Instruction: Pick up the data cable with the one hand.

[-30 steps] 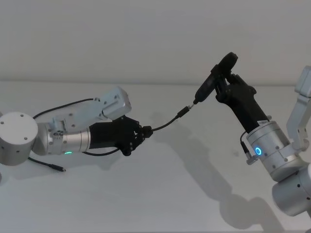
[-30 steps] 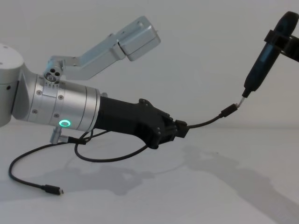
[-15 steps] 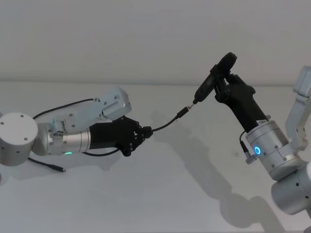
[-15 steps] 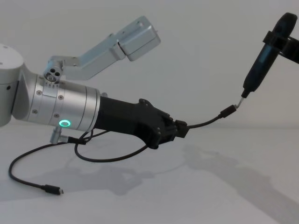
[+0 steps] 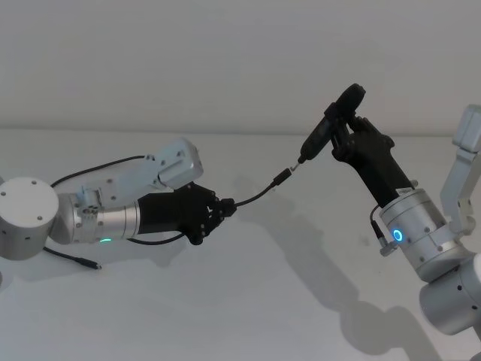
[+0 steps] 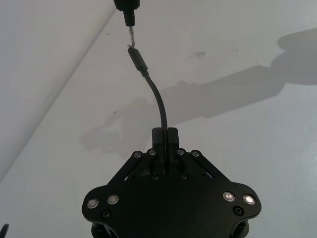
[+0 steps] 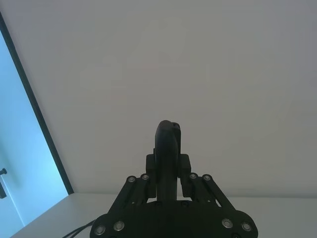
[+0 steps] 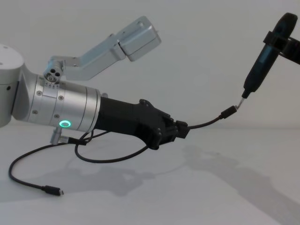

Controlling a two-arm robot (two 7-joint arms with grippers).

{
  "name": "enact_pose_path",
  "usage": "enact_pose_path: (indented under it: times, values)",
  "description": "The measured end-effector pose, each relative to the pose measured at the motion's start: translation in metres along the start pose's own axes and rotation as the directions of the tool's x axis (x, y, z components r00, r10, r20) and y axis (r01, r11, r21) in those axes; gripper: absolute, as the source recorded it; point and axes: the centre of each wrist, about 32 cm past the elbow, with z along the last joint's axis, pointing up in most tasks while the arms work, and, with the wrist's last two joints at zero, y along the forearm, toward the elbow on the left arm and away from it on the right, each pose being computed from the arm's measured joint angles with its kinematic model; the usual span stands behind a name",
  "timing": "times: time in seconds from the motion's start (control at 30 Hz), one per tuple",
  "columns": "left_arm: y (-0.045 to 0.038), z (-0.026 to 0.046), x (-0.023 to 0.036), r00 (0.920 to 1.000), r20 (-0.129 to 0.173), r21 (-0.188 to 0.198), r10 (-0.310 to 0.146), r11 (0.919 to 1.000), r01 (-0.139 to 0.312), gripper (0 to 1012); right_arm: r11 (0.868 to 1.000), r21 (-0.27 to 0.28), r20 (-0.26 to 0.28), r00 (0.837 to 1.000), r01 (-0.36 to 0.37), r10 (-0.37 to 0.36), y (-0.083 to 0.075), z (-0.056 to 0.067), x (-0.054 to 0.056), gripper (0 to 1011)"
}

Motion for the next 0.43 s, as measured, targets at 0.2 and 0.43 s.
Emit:
enact_pose_path:
  times: [0.2, 0.43]
  values:
    - [0.0000, 0.0000, 0.0000, 1.0000, 0.000, 0.000, 0.000, 1.0000, 0.000, 50, 1.000, 0.000, 0.000, 1.000, 0.000, 0.000, 0.0001, -0.0001, 0.0002, 274]
    - [0.0000, 0.0000, 0.0000, 1.0000, 0.000, 0.000, 0.000, 1.0000, 0.000, 51, 1.000, 0.001, 0.001, 1.000, -0.001, 0.001, 0.0003, -0.0001, 0.0003, 274]
